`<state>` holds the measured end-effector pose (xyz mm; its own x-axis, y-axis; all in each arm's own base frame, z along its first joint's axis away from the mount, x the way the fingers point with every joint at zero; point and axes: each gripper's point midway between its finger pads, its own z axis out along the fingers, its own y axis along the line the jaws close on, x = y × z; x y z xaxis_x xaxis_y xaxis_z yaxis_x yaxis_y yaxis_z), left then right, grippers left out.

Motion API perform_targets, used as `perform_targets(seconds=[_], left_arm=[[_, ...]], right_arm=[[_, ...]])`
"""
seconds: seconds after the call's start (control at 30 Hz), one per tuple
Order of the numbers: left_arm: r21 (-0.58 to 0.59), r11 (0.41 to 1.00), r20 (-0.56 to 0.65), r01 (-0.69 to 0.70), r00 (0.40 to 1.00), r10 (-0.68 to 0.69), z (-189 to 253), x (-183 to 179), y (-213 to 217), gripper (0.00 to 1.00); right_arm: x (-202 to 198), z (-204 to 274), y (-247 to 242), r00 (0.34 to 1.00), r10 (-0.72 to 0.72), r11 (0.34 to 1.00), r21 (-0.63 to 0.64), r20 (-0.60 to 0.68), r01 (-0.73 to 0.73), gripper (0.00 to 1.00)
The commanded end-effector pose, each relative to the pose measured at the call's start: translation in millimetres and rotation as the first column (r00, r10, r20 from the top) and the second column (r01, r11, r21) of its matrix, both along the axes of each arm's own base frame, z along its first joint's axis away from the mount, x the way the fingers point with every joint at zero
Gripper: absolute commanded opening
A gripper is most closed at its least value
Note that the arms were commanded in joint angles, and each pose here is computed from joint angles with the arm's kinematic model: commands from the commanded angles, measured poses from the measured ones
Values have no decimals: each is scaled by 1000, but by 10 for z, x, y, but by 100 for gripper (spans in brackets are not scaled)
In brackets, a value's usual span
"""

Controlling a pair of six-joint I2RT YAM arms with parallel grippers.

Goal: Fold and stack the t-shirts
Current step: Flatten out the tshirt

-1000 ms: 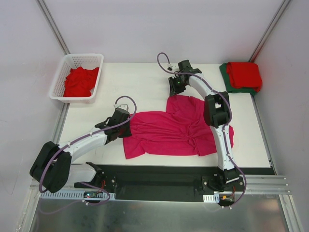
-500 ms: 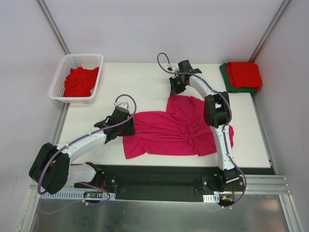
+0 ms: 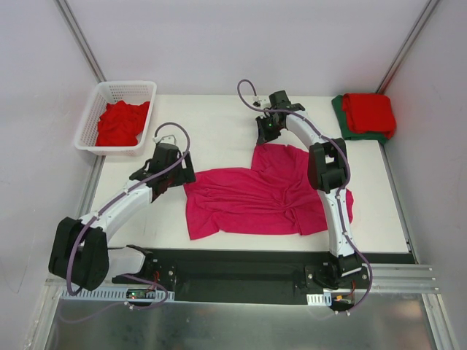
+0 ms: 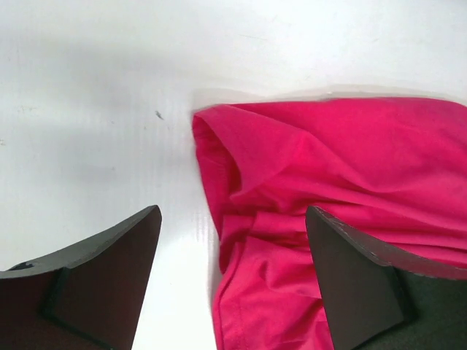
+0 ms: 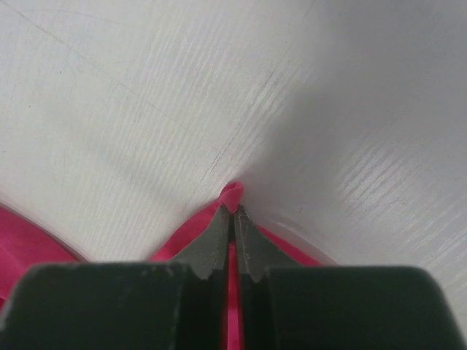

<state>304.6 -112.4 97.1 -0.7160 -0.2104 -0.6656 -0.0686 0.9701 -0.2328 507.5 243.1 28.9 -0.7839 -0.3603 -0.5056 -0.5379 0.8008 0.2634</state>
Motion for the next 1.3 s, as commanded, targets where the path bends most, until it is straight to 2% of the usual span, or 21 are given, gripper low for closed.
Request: perform_targets(seconds=[0.0, 0.33, 0.57, 0.83, 1.27], left_arm=[[-19, 1000, 4, 3, 1000, -3, 29, 127, 23, 80], [-174, 984, -21, -29, 999, 25, -145, 398, -50, 78], [-329, 943, -13, -51, 999, 50, -171, 539, -128, 75], [-444, 890, -47, -106, 994, 94, -195, 547, -115, 74], [-482, 864, -71, -146, 989, 127, -144, 318, -91, 73]], right_arm=[[-12, 42, 3, 1000, 16, 1000, 9, 4, -16, 1], [-21, 40, -15, 1000, 17, 1000, 0, 8, -17, 1], [-22, 37, -31, 1000, 16, 1000, -8, 10, -16, 2], [-21, 30, -39, 1000, 15, 1000, -12, 10, -15, 1], [-17, 34, -40, 1000, 15, 1000, -13, 12, -14, 1]])
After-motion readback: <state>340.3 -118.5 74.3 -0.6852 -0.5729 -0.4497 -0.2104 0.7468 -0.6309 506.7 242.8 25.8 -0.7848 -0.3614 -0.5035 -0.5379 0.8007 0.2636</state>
